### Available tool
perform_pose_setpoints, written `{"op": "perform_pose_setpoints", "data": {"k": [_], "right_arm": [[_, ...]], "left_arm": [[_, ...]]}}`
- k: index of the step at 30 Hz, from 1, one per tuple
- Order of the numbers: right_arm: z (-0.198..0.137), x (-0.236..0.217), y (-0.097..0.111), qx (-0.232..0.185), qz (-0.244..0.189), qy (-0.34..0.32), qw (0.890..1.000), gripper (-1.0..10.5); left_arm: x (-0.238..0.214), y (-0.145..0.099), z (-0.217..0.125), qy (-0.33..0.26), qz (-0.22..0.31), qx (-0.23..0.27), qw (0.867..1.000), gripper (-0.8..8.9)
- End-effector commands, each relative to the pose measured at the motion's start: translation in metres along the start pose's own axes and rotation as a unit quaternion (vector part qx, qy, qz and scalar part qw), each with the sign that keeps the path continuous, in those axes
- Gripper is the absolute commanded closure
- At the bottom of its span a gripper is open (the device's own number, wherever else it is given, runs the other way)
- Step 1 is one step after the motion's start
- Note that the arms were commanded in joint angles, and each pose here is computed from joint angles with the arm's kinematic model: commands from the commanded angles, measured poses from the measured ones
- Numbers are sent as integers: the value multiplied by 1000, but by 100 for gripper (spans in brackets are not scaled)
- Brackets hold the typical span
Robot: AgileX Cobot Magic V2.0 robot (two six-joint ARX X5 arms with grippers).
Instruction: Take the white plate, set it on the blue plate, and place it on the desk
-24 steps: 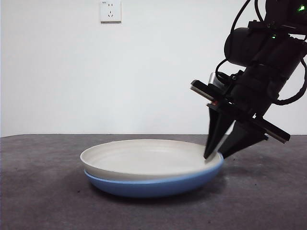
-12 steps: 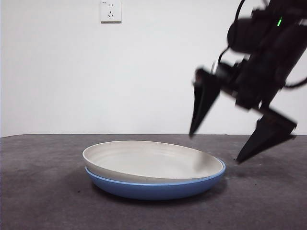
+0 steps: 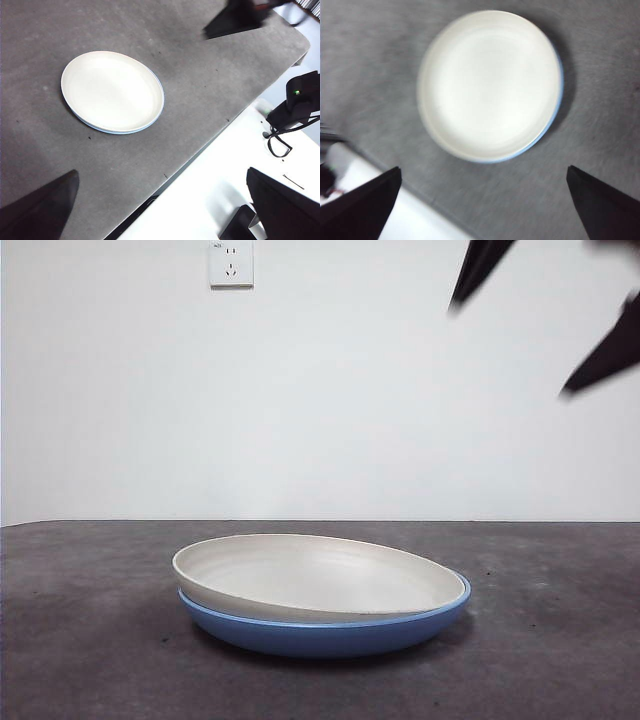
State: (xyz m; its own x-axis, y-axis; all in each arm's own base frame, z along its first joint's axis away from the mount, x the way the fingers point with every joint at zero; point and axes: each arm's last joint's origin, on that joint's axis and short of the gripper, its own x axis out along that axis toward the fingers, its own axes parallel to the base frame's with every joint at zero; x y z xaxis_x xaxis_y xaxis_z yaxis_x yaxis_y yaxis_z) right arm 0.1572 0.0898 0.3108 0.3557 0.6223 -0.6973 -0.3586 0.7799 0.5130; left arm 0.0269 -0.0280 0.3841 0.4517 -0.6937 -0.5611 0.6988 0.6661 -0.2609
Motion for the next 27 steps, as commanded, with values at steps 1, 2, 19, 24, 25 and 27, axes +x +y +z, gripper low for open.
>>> {"op": "perform_pose_setpoints", "data": {"k": [1,2,19,24,25,27], "right_arm": [[-19,-33,12,-28,14,-32,999,325],[-27,-43,14,-31,15,-40,999,325],[-134,-127,3,-72,-39,-155,984,326],[-135,-128,3,-73,-38,-160,984,326],[-135,-128,3,-73,-38,-160,984,326],[-135,-128,3,-73,-38,-160,984,326]], "left_arm": [[-1,-1,2,-7,-2,6,1000,187],[-1,-1,2,-7,-2,7,1000,187],[-1,-1,2,-7,-2,7,1000,187],[-1,-1,2,-7,-2,7,1000,187],[-1,-1,2,-7,-2,7,1000,187],[-1,-1,2,-7,-2,7,1000,189]]}}
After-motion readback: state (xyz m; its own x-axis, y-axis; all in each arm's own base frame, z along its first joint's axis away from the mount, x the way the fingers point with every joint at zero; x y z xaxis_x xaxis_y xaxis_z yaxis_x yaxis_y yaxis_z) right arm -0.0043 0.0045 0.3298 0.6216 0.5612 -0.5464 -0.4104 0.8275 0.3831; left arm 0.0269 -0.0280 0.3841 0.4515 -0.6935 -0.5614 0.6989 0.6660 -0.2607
